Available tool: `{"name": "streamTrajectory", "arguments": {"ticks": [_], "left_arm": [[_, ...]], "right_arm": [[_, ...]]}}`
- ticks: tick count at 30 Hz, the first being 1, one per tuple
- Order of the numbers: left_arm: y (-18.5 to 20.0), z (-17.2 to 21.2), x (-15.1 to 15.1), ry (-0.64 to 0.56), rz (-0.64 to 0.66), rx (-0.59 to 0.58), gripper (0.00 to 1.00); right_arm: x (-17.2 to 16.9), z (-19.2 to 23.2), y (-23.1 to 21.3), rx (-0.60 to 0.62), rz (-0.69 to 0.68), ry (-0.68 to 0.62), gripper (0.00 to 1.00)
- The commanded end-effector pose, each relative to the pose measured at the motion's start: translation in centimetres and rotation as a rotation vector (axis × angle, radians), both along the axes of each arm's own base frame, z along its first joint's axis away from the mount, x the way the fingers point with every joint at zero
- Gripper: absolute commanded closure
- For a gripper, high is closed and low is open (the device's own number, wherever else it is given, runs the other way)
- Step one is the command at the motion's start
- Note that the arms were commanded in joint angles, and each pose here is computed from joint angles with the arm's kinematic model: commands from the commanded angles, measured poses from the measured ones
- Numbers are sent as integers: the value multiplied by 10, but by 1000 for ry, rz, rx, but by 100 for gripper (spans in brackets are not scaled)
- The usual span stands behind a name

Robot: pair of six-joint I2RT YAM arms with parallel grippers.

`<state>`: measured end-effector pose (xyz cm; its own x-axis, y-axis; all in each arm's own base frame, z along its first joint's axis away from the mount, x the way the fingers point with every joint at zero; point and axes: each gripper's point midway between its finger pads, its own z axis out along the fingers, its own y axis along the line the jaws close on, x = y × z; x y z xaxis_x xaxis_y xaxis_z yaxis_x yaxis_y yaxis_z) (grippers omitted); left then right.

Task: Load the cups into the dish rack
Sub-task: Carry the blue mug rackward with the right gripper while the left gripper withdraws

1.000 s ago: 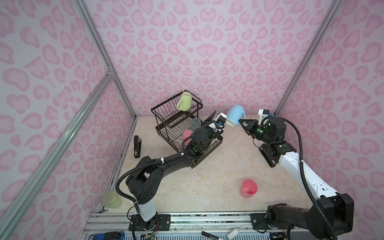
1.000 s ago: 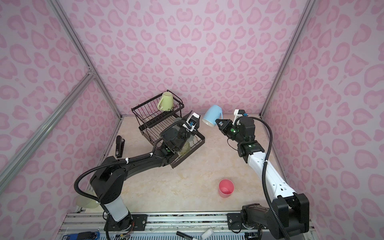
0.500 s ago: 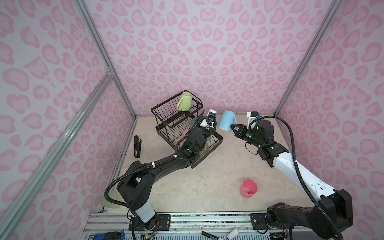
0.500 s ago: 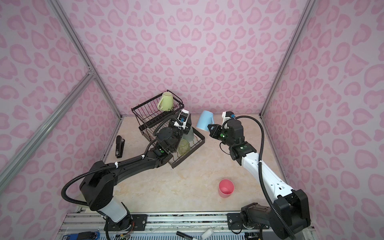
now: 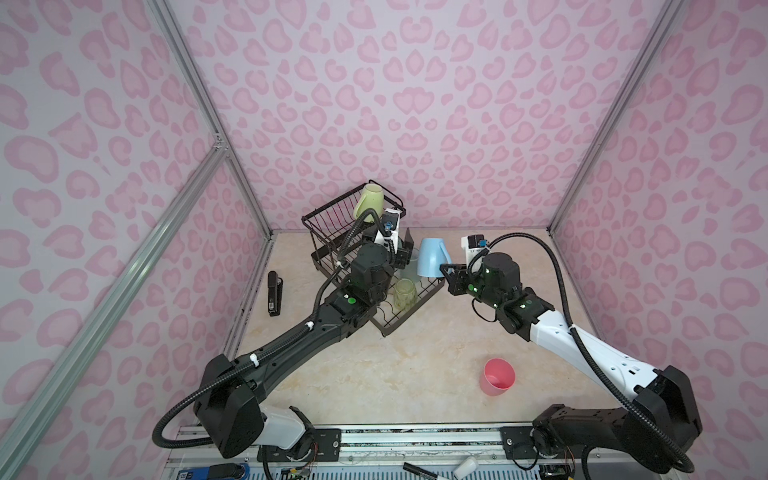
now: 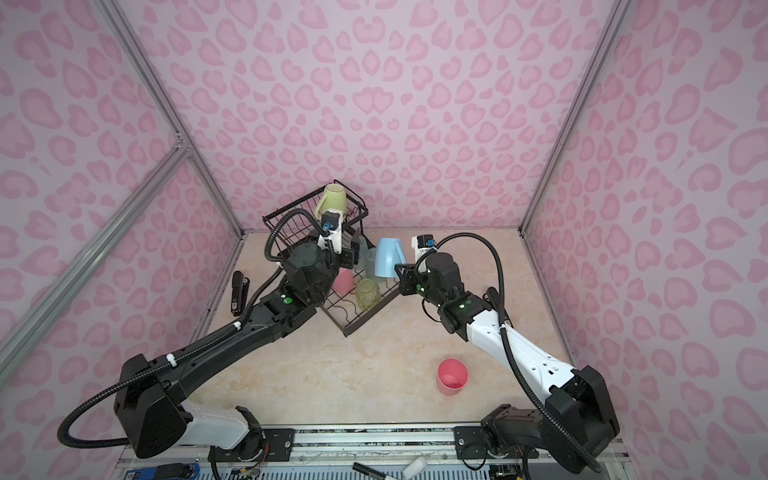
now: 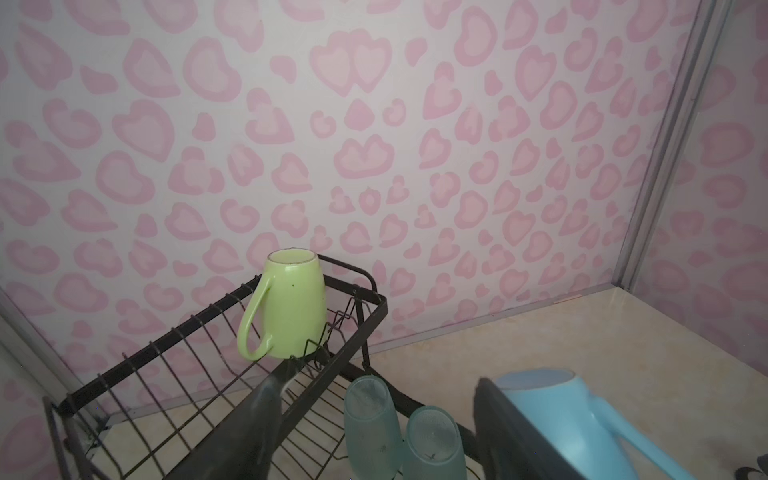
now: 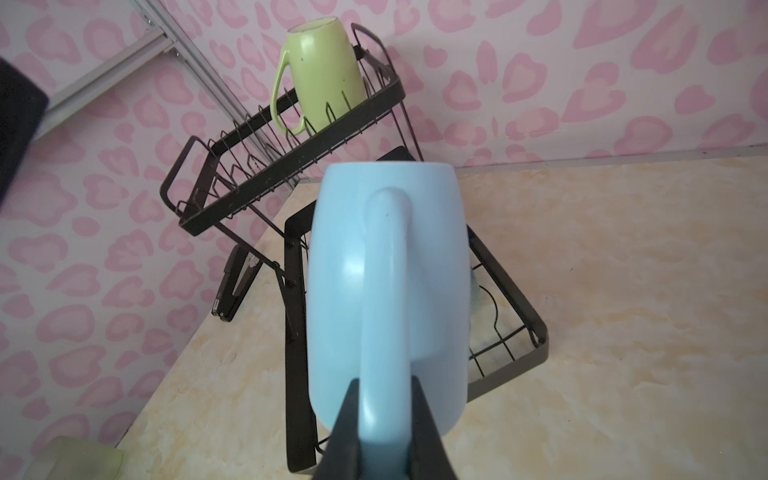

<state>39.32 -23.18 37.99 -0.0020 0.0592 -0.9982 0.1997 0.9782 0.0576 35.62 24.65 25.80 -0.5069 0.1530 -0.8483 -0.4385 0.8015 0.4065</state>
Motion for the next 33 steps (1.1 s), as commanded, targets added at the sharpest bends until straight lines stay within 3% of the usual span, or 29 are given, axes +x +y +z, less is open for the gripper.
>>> {"name": "streamTrajectory", "arguments": {"ticks": [1, 17, 22, 33], "left_arm": [[18, -13, -4, 146, 22, -99, 24], [87, -19, -45, 470, 40, -407, 14], [102, -28, -57, 522, 43, -436, 8], [117, -39, -74, 567, 30, -425, 8]], "right_arm": [[0, 25, 19, -13, 58, -176, 100], [-30, -10, 108, -110, 274, -269, 100], [-33, -24, 129, -130, 290, -287, 100], [-16, -51, 136, -132, 205, -332, 100]]}}
